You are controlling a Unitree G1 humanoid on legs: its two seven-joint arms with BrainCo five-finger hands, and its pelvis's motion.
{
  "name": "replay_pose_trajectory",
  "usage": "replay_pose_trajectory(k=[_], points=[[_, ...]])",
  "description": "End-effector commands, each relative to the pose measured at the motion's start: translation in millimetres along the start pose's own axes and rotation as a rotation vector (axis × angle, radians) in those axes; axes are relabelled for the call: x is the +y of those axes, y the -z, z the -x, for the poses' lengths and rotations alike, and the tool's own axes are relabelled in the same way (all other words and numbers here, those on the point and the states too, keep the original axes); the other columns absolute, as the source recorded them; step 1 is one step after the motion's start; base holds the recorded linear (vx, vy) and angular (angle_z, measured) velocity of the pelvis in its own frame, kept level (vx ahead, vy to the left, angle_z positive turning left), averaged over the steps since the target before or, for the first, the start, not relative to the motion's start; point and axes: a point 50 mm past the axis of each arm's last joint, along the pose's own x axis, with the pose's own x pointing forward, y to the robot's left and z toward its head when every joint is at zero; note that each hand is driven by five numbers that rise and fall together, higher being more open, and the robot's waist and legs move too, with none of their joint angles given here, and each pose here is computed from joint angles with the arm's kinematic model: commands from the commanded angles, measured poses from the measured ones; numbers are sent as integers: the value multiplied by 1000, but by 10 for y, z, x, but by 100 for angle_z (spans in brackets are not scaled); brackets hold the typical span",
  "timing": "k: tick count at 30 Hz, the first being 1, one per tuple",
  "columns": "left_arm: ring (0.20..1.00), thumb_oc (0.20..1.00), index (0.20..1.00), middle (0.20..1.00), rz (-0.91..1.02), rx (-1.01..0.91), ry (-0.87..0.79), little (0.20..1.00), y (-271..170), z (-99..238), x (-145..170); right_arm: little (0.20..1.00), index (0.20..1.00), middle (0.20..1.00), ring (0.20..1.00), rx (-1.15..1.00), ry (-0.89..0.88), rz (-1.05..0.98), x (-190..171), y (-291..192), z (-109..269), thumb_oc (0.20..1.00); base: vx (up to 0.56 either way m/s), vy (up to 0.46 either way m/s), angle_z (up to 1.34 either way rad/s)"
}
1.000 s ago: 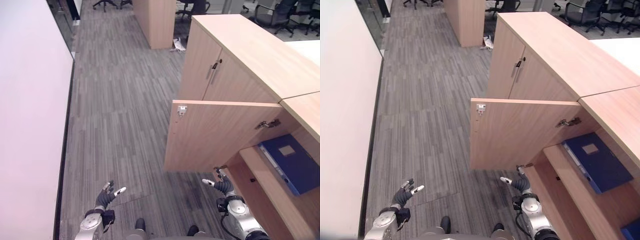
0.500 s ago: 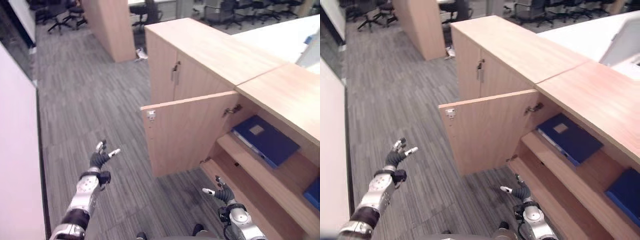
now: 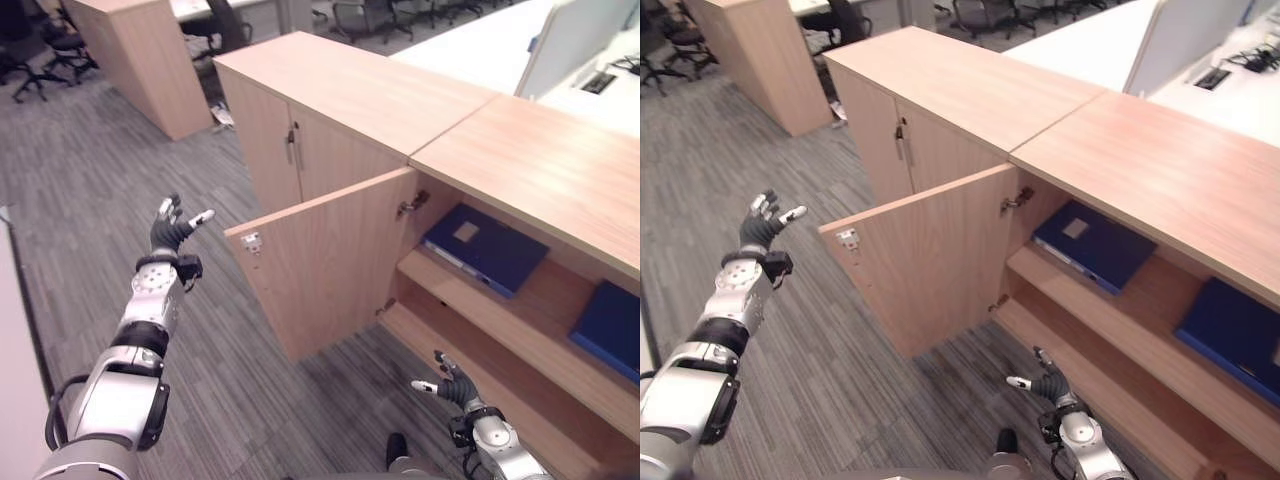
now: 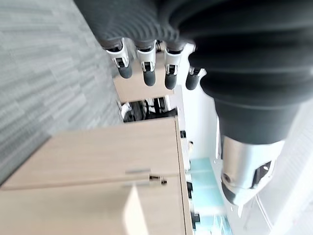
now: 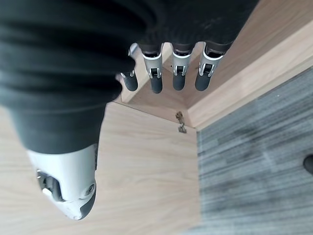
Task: Put the empty folder in the office cabinet
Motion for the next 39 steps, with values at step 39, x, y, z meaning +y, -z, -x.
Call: replay_pose_trajectory(k=[39], points=[[1000, 1000, 1000, 1000, 447, -9, 725, 1000, 369, 1212, -1609, 1000, 1000, 1000, 1000, -165, 51, -36, -5, -402, -121, 1000, 1, -39, 4]])
